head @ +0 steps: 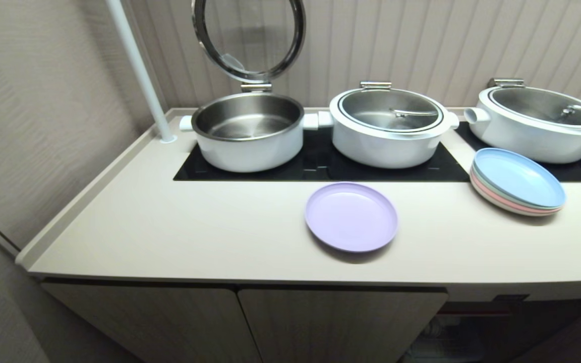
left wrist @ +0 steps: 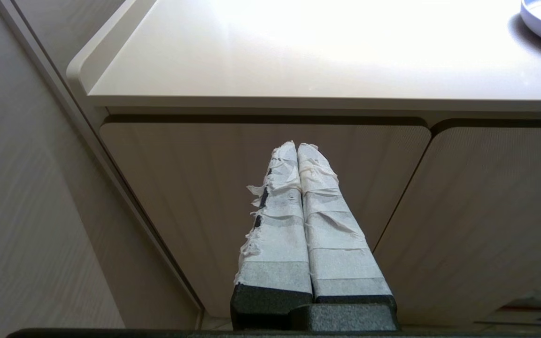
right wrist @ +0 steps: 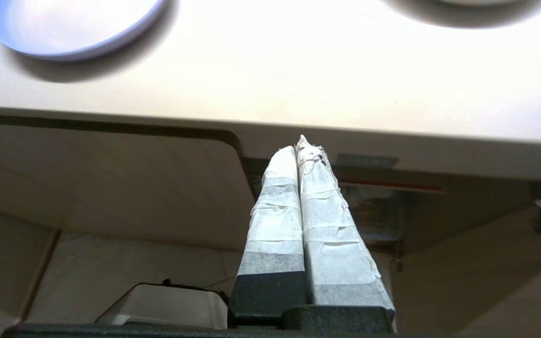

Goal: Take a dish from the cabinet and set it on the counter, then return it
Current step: Pick up the plate from the table

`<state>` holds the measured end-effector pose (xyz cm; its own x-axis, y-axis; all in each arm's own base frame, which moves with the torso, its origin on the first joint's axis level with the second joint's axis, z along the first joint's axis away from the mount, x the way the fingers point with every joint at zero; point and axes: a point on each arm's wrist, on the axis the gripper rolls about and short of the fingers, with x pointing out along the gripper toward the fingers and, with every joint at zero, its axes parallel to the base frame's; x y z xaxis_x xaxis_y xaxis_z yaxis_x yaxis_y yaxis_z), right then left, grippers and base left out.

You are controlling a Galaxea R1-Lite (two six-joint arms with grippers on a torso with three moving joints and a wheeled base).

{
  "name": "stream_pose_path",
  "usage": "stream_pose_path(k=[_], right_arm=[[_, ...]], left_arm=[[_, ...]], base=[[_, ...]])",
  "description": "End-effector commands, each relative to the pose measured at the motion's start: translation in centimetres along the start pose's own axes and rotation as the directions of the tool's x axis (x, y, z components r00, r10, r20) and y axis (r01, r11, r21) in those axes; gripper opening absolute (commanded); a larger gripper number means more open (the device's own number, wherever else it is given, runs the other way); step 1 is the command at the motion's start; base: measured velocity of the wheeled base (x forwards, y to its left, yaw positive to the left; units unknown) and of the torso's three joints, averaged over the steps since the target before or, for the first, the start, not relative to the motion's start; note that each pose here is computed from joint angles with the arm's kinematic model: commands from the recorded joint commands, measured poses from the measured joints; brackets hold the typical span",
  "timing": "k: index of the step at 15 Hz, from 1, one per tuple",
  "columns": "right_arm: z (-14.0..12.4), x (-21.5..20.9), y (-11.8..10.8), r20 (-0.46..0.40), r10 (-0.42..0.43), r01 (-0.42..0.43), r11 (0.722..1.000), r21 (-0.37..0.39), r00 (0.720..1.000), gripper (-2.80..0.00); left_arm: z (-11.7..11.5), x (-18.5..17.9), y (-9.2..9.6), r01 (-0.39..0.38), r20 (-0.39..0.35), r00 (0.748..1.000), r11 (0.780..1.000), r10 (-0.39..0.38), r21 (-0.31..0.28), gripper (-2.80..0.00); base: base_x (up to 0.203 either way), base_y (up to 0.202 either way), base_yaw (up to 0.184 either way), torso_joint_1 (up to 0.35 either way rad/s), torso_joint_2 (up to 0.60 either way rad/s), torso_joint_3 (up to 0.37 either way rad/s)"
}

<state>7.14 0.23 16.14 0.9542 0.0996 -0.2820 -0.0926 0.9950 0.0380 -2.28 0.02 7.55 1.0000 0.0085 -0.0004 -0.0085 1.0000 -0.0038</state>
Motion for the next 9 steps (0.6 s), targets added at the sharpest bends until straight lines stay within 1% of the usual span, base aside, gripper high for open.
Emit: stream_pose_path(k=[1,4,5,7,9], right_arm=[[1.3,1.8,-0.1,-0.056,0.027,-0.026,1.0,0.006,0.998,-2.8],[2.4,3.3,-0.9,-0.103,0.066,-0.069,0.997,-0.022,0.993,-2.8],[2.4,3.7,-1.2,-0.124,0.101,-0.106,0.994,-0.032,0.987,-2.8],[2.2,4.1,-1.4,-0.168,0.163,-0.173,0.984,-0.045,0.972,-2.8],[1.7,4.1,-1.4,-0.207,0.178,-0.195,0.978,-0.068,0.962,-2.8]], left_arm=[[0.0,0.0,0.0,-0.001,0.0,1.0,1.0,0.001,-0.001,-2.8],[0.0,0.0,0.0,-0.001,0.0,1.0,1.0,0.001,-0.001,-2.8],[0.0,0.0,0.0,-0.001,0.0,1.0,1.0,0.001,-0.001,-2.8],[0.0,0.0,0.0,-0.001,0.0,1.0,1.0,0.001,-0.001,-2.8],[0.0,0.0,0.0,-0.001,0.0,1.0,1.0,0.001,-0.001,-2.8]], base=[[0.0,0.0,0.0,0.0,0.0,0.0],[0.0,0.0,0.0,0.0,0.0,0.0],[0.0,0.0,0.0,0.0,0.0,0.0],[0.0,0.0,0.0,0.0,0.0,0.0],[0.0,0.0,0.0,0.0,0.0,0.0]])
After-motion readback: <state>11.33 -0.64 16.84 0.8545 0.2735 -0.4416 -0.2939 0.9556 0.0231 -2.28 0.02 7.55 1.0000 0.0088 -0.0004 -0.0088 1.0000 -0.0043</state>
